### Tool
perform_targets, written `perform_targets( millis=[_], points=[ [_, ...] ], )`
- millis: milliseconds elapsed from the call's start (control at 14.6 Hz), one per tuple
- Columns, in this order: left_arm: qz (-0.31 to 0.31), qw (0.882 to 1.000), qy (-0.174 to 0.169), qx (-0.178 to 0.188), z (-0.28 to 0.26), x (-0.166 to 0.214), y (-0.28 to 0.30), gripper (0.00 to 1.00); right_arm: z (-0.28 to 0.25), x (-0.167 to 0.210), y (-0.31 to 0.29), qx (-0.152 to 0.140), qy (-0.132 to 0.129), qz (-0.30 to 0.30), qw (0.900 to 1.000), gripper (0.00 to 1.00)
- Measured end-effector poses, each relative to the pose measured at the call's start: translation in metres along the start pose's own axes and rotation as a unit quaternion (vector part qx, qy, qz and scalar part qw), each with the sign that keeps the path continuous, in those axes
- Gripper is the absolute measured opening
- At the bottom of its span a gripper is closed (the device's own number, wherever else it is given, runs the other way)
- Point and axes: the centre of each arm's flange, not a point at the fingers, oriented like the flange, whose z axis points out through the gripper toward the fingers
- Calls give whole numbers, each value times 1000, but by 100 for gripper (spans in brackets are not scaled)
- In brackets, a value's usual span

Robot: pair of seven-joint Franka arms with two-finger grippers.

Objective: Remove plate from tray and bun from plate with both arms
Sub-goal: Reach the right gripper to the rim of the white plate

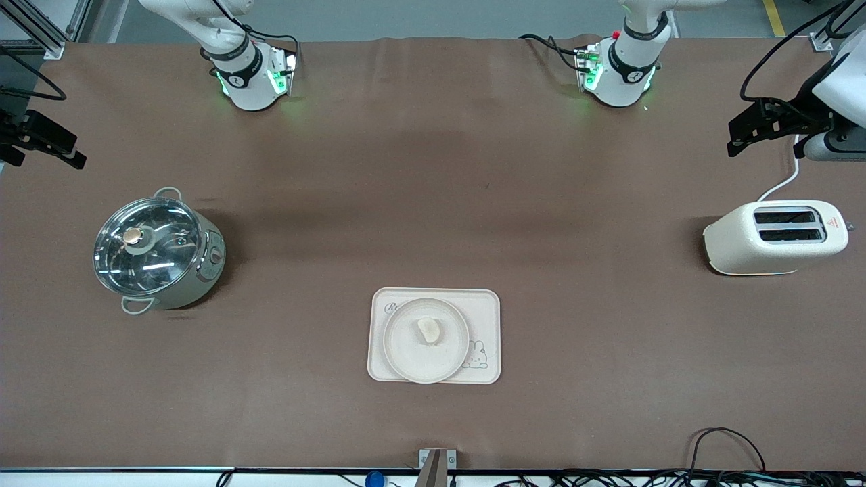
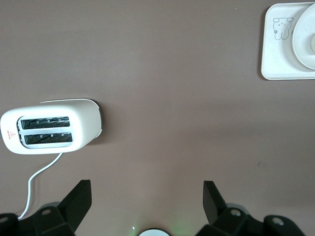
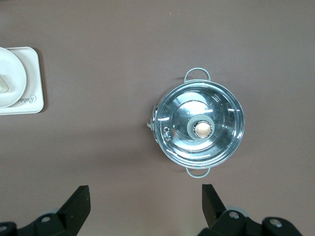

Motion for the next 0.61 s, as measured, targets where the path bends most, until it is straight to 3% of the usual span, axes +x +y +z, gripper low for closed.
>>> perform_targets(
  millis=[137, 273, 615],
  points=[
    [0, 1000, 0, 0, 0, 0, 0, 100, 15, 3, -2, 14, -6, 2, 1000, 100],
    [0, 1000, 0, 0, 0, 0, 0, 100, 49, 12, -20, 57, -8, 3, 998, 100],
    [-1, 1000, -6, 0, 6, 4, -1, 100, 165, 40, -161, 101, -6, 21, 995, 100]
  ],
)
